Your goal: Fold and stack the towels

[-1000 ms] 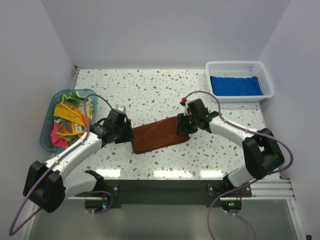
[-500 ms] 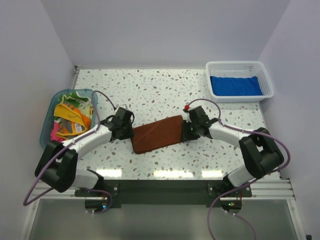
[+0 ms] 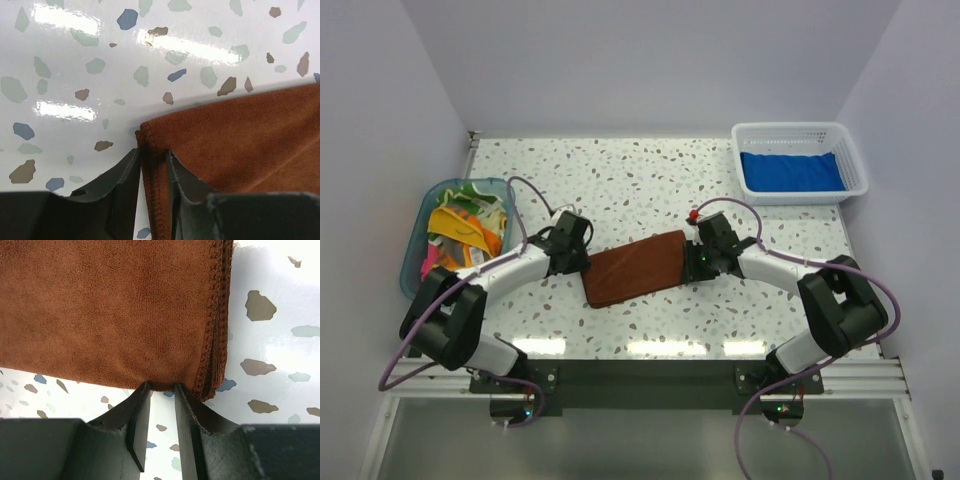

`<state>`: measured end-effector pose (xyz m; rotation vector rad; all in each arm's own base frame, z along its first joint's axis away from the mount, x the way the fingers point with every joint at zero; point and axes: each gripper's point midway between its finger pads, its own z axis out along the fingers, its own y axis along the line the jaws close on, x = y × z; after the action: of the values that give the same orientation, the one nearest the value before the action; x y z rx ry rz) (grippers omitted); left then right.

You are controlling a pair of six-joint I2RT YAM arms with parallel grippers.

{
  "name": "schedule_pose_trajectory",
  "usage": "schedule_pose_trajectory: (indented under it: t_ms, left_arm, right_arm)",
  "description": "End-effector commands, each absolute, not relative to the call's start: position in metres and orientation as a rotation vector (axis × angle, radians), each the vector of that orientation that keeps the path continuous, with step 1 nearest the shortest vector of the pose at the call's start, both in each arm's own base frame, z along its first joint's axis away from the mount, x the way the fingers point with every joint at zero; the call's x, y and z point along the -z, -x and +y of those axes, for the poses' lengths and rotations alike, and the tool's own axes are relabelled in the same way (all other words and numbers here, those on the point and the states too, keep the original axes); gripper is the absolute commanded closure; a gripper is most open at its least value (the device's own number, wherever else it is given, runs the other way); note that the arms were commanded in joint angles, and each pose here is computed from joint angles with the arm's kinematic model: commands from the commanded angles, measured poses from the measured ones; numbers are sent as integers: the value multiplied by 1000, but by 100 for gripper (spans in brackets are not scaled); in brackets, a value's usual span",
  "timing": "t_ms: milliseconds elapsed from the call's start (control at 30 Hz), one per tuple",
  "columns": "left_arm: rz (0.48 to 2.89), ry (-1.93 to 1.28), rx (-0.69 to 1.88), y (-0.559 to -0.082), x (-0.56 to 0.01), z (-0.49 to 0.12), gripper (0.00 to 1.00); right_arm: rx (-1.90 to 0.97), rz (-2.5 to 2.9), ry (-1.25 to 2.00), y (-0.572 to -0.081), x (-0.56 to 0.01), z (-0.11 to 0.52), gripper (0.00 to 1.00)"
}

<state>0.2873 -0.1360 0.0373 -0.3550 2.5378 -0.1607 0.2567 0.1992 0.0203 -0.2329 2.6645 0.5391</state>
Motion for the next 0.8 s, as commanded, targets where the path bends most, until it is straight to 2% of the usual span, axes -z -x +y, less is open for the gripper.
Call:
schedule_pose_trajectory:
  t_ms: [0,133,367,467,633,767]
  left_arm:
    - [2452,414,126,-311,-47,-133,69]
    - [2448,454,46,-316,-39,-118,82]
    - [2442,465,22,-329,-36,-103,91]
    - [2434,450,16,-335,-37,-100,89]
    - [2455,422,23,-336,-39,-101,73]
    - [2432,424,43,-333,-54,-100,62]
  right_arm:
    - [-492,2670,224,-257,-10,193,70]
    - [-474,2671,226,-256,-10,190,70]
    - [-441,2687,219,-251,-7,183,70]
    - [-435,2692,213,-250,-6,182,70]
    - [-450,2674,219,-253,-14,185,68]
    - [-487,2639,221,-260,-32,192,62]
